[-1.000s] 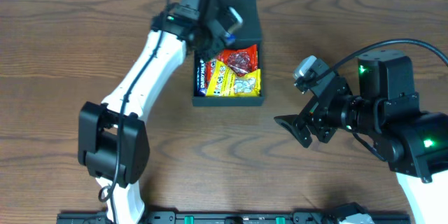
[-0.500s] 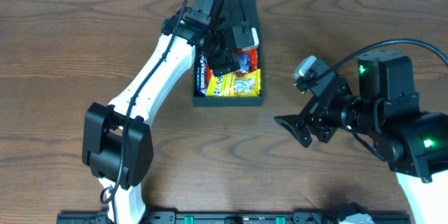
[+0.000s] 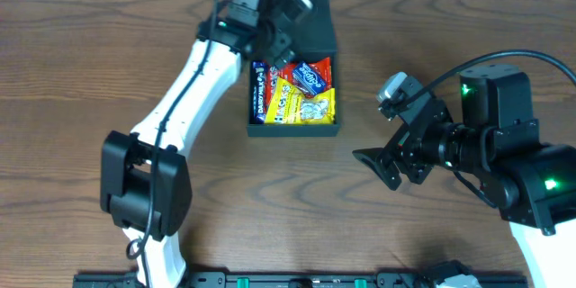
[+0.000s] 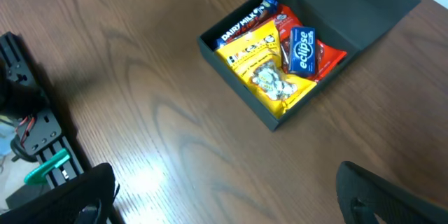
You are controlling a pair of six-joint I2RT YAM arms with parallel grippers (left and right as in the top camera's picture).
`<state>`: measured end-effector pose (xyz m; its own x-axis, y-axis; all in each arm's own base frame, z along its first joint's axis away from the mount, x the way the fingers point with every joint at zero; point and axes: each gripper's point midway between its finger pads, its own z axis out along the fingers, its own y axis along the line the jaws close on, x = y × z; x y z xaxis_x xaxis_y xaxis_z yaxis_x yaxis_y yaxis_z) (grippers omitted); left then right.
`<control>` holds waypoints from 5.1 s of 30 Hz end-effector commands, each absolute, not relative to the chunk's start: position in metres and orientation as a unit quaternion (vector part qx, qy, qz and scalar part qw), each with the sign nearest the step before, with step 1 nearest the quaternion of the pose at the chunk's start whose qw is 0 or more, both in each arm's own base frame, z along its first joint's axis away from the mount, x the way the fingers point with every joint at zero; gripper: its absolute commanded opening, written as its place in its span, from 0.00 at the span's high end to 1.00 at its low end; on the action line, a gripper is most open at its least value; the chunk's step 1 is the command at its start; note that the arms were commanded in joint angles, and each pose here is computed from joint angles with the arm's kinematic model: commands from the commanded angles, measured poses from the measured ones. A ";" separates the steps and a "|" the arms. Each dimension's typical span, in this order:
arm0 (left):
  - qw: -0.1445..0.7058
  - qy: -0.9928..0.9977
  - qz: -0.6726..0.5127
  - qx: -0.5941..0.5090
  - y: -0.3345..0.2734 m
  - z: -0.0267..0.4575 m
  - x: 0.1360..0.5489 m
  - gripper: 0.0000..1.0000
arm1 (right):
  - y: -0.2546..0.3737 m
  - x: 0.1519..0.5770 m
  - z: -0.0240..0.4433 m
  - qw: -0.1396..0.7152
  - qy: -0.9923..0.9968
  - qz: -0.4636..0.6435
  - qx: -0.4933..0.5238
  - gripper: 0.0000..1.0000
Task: Pack container
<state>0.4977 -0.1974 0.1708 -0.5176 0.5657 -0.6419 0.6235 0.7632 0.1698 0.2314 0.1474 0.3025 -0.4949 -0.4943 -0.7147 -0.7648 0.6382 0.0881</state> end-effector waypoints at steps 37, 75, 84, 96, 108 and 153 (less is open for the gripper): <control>0.352 0.915 -0.193 0.029 -0.071 0.185 0.537 0.94 | 0.122 0.501 0.070 0.272 0.940 0.186 0.085 0.98; 0.169 0.878 -0.414 -0.173 -0.133 0.038 0.570 0.94 | 0.186 0.563 0.018 0.208 0.877 0.417 0.118 0.99; 0.159 0.867 -0.449 -0.144 -0.149 0.049 0.565 0.94 | 0.217 0.560 0.046 0.220 0.846 0.483 0.048 0.98; 0.171 0.832 -0.524 -0.059 -0.169 0.089 0.560 0.94 | 0.220 0.545 0.097 0.241 0.771 0.583 -0.088 0.99; 0.237 0.823 -0.517 0.001 -0.168 0.145 0.560 0.94 | 0.190 0.546 0.109 0.229 0.759 0.605 -0.070 0.98; 0.262 0.892 -0.362 0.067 -0.099 0.180 0.506 0.94 | 0.177 0.552 0.112 0.198 0.780 0.593 0.013 0.98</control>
<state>0.5022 -0.1113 0.1554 -0.8848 -0.0615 -0.4619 0.2850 0.7128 -0.6408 0.5403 0.1853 0.0857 -0.9490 0.2189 -0.2269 -0.1653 0.2675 0.9493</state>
